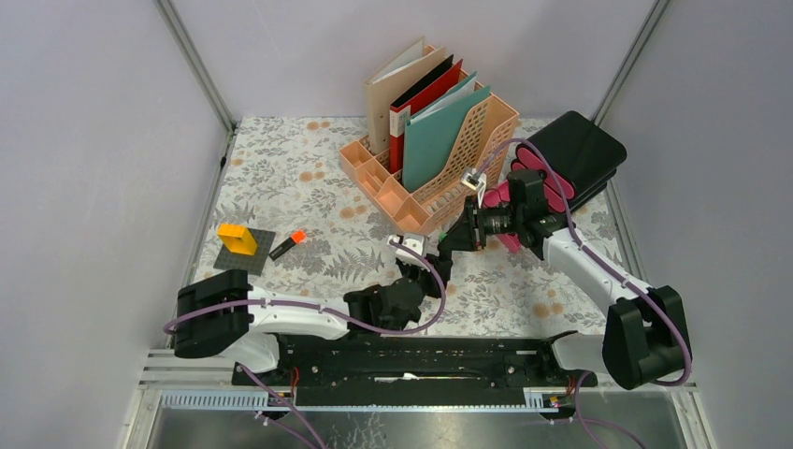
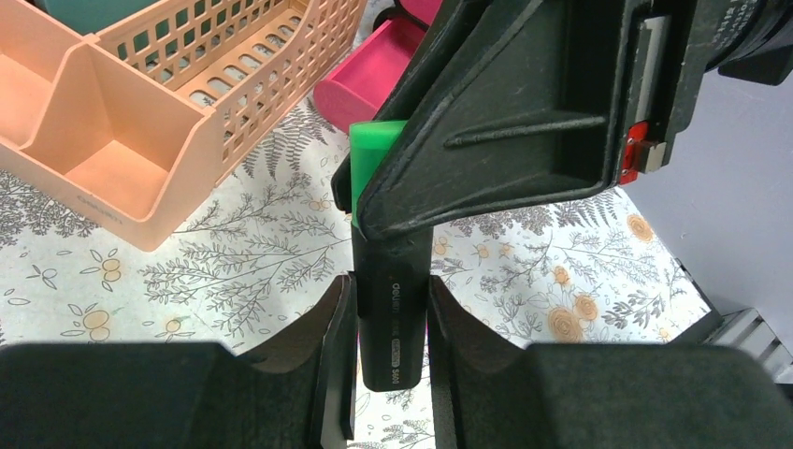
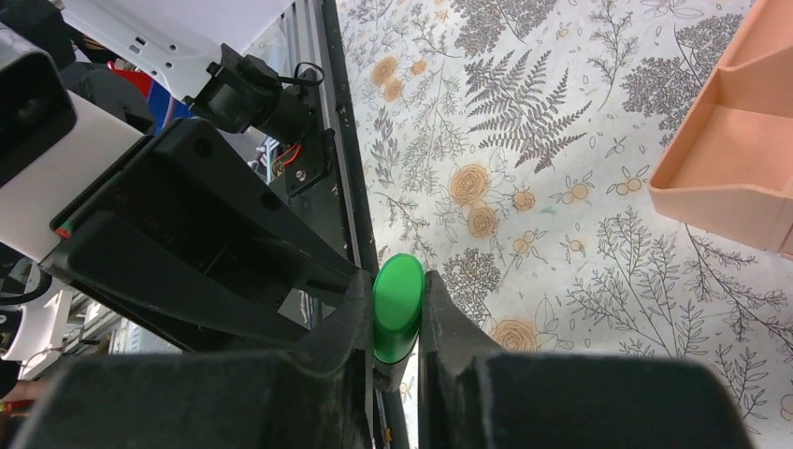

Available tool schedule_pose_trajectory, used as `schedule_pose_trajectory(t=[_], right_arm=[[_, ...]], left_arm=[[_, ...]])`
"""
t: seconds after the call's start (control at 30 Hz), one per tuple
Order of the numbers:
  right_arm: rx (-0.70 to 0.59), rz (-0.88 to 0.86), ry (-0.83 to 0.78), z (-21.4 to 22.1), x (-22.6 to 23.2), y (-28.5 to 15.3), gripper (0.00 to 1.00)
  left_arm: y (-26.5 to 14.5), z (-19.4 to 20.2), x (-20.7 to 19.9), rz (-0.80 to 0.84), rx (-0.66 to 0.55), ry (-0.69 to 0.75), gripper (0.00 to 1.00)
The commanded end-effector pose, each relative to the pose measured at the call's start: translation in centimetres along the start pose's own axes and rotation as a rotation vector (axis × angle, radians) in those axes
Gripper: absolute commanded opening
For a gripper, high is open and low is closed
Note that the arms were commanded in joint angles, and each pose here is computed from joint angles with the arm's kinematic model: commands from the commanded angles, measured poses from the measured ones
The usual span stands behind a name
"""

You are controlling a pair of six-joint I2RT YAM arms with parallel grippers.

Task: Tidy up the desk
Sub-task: Place the stationery in the drawer.

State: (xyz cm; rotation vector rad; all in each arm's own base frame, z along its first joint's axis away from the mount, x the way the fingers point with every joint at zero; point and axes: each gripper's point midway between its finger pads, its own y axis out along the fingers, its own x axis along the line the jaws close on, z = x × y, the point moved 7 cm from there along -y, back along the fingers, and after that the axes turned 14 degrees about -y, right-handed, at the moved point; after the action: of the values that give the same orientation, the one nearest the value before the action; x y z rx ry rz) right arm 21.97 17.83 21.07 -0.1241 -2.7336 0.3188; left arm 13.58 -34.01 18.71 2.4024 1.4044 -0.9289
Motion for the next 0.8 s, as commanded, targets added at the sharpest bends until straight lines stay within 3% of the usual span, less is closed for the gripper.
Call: schedule_pose_trajectory(t=[0.0, 0.2, 0.37, 0.47, 0.6, 0.77], right_arm=[[0.018, -0.016, -0.047, -0.8, 0.0, 0.2, 0.00], [0.036, 0.024, -0.139, -1.5, 0.4, -0.6, 0.00], [0.060, 0.152, -0.228, -2.3, -0.3, -2.3, 0.00], [0.094, 0.306, -0.277, -2.6, -1.6, -3.7, 0.00], [0.177, 0.685, -0.335, -2.8, -4.7, -6.7, 0.00], [0.126, 1.071, -0.269, -2.8, -7.6, -9.8, 0.00]], left_arm=[[0.2, -1.5, -1.9, 0.039, -0.048, -0.045, 0.26], [-1.1, -1.7, -1.2, 0.087, -0.014, -0.008, 0.71], [-2.9, -2.7, 1.0, 0.065, -0.017, 0.030, 0.97], [-4.2, -3.5, 2.7, 0.040, -0.040, 0.043, 0.99], [-5.3, -3.9, 5.3, -0.040, -0.050, 0.080, 0.99], [-6.2, -4.2, 8.1, -0.132, -0.066, 0.082, 0.99]])
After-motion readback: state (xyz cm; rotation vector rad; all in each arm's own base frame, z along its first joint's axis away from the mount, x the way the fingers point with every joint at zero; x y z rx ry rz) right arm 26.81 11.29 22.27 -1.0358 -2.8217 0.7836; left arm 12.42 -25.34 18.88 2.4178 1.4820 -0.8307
